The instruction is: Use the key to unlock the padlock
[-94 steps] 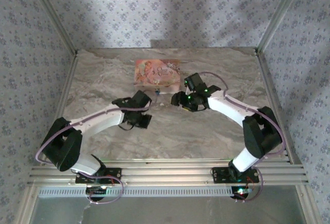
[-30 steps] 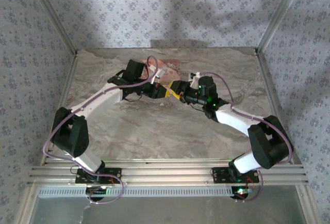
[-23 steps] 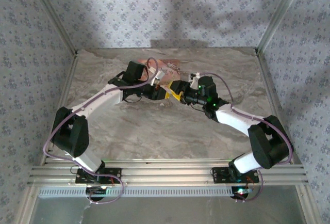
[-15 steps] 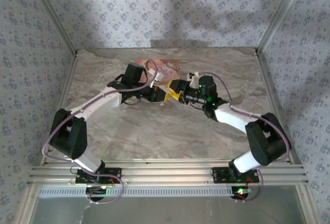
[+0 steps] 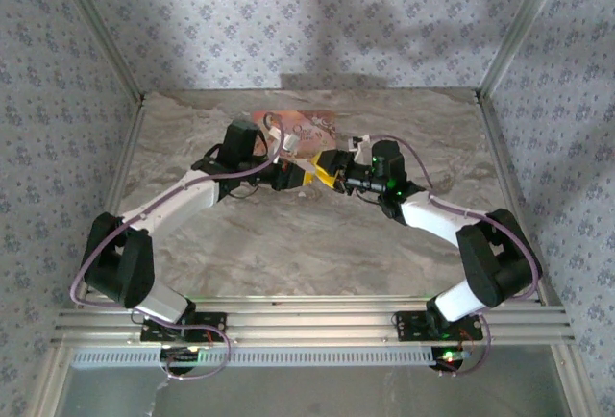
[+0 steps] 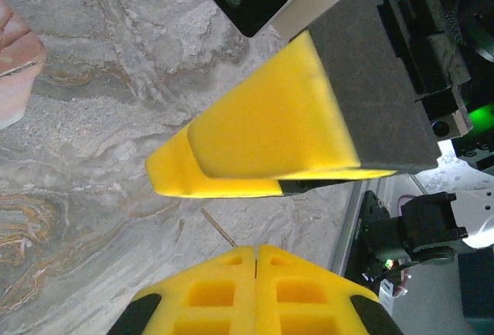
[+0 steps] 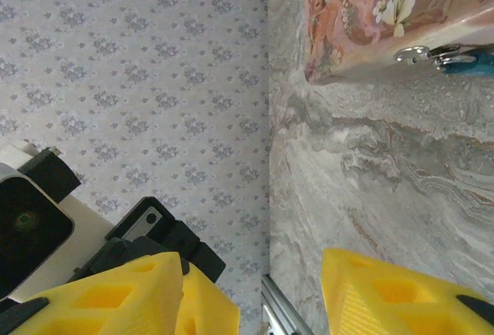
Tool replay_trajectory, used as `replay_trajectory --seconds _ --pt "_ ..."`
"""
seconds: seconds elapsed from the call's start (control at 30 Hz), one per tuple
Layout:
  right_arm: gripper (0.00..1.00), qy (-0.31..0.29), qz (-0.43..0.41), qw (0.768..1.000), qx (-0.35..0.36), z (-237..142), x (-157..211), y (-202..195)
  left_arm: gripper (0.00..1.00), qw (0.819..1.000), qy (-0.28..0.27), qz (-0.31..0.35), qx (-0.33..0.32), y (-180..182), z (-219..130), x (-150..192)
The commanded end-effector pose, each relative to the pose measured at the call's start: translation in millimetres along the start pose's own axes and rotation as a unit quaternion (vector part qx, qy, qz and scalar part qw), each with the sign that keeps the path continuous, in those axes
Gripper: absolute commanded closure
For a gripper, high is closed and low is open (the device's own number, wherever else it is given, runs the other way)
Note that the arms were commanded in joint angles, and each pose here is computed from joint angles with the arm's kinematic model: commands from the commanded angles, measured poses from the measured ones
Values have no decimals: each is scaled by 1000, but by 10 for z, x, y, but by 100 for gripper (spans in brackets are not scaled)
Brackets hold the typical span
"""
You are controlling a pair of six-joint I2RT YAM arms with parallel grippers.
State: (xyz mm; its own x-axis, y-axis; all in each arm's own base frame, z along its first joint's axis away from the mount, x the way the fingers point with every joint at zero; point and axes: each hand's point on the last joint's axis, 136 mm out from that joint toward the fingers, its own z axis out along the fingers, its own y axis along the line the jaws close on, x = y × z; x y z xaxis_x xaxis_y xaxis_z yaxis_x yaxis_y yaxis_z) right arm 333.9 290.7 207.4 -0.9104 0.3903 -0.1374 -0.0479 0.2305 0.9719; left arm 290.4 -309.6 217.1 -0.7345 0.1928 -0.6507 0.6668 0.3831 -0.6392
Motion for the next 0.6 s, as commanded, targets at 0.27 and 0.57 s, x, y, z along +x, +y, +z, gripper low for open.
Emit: replay_trajectory --seconds 0.27,0.57 --pt "57 40 -26 998 -28 60 109 245 100 999 -34 28 26 -149 -92 -135" --pt "80 39 -22 998 -34 82 103 260 100 999 -34 18 17 -52 -107 -96"
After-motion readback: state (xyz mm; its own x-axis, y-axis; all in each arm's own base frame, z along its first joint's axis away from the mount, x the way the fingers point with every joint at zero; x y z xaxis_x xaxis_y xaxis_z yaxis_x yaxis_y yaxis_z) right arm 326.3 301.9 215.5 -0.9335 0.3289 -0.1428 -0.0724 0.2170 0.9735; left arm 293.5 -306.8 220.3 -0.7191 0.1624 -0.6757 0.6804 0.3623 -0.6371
